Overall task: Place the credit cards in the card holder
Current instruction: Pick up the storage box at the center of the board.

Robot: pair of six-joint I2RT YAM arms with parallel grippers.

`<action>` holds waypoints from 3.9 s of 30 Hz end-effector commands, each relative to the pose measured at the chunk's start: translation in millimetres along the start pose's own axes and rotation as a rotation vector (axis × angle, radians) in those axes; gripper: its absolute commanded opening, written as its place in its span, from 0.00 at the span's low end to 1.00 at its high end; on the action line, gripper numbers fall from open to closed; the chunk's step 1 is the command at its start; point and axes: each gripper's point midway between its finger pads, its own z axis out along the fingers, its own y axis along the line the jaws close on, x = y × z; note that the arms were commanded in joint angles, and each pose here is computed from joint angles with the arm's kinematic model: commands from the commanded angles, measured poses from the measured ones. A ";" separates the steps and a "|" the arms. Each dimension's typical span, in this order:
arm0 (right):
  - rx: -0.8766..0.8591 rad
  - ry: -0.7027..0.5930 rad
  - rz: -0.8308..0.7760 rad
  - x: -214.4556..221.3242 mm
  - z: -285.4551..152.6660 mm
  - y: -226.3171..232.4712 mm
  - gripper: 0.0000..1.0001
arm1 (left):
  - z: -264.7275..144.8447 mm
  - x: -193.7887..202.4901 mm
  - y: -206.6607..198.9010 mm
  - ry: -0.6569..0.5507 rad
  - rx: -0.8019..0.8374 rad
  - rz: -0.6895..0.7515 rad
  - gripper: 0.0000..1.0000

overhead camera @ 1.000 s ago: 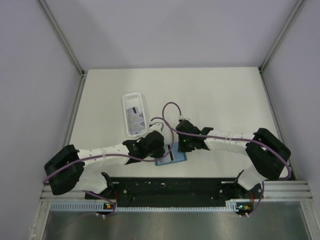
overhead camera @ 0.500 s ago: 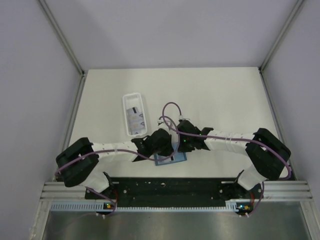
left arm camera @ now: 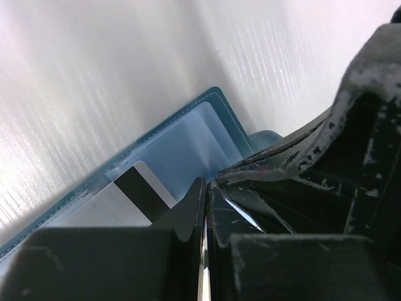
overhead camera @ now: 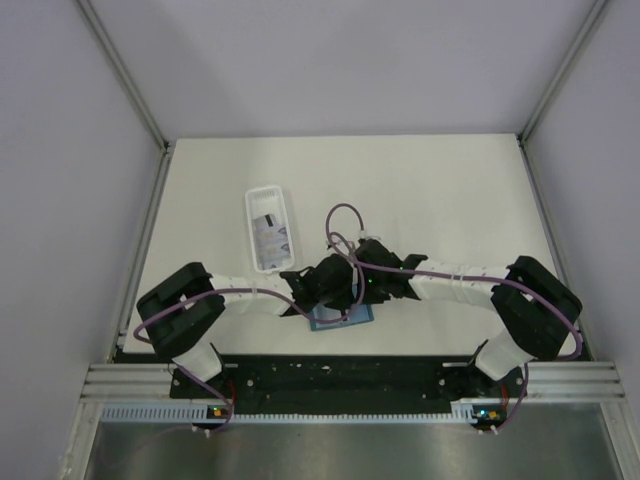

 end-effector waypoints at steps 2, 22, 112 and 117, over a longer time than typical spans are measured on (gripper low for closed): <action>0.068 0.036 -0.009 13.5 6.9 -19.9 0.00 | 3.8 15.7 17.2 0.062 -0.078 0.015 0.00; 0.072 0.037 -0.010 13.4 8.0 -20.2 0.00 | -17.2 48.4 75.8 0.149 -0.296 0.073 0.00; -0.293 -0.246 -0.296 -166.3 -63.9 154.4 0.44 | -172.4 -132.2 208.1 -0.494 -0.448 -0.519 0.49; -0.240 -0.179 -0.296 -185.7 -10.9 158.4 0.46 | -157.7 -126.1 215.6 -0.437 -0.443 -0.536 0.45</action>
